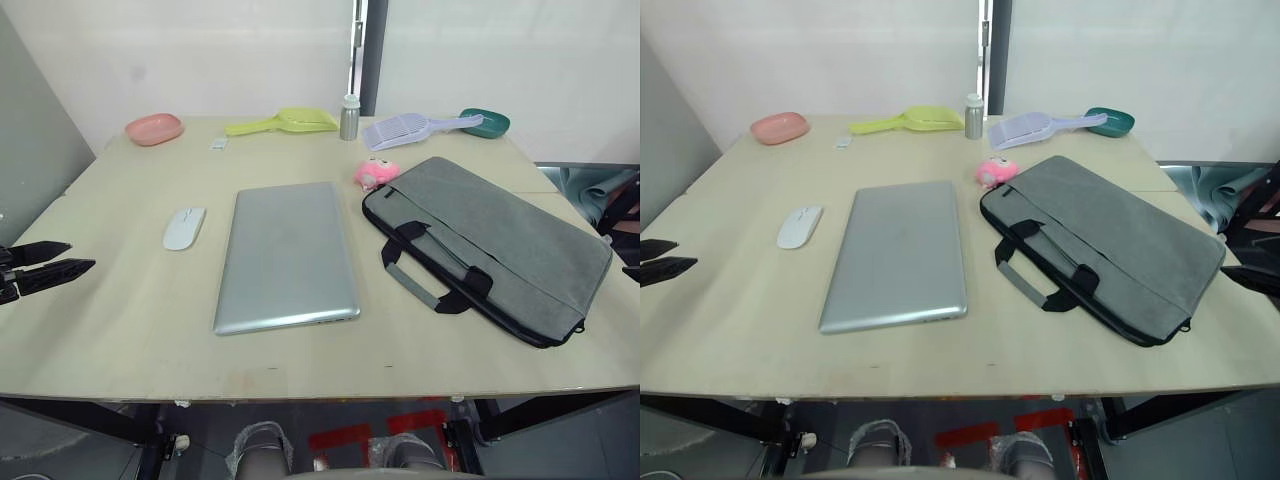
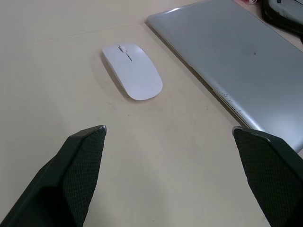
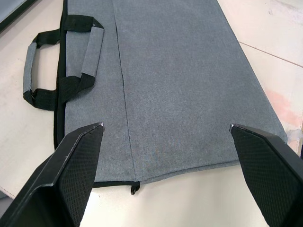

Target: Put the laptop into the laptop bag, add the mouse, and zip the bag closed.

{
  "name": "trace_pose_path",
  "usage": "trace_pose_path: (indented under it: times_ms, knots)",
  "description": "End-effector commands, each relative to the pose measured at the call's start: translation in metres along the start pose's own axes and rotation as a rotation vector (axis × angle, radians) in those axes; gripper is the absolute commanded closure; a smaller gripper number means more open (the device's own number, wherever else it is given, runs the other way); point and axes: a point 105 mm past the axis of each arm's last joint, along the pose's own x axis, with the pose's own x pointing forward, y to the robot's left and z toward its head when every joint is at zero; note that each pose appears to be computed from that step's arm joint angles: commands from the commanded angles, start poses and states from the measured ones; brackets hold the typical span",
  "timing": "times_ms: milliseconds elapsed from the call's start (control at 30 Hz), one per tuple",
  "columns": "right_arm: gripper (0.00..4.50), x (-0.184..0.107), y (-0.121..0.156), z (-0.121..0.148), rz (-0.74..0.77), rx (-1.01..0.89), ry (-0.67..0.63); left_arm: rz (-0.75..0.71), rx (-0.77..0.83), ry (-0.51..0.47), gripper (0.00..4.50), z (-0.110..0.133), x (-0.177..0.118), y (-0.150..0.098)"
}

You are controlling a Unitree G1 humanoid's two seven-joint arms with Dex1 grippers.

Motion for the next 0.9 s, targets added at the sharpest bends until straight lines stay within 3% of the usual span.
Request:
trace_pose_path:
  times_ms: [33,700,900]
  knots:
    - [0.04,-0.007,-0.002,0.013,-0.024,-0.047,-0.045,-0.011,0.039,-0.02,0.0,0.011,0.002,-0.002]
    - [0.04,0.003,0.002,0.007,0.006,-0.052,-0.03,-0.061,0.029,-0.027,0.0,0.012,0.021,-0.015]
    - [0.04,0.018,0.022,0.024,0.093,-0.071,-0.113,-0.033,-0.117,-0.1,0.0,0.016,0.047,-0.013]
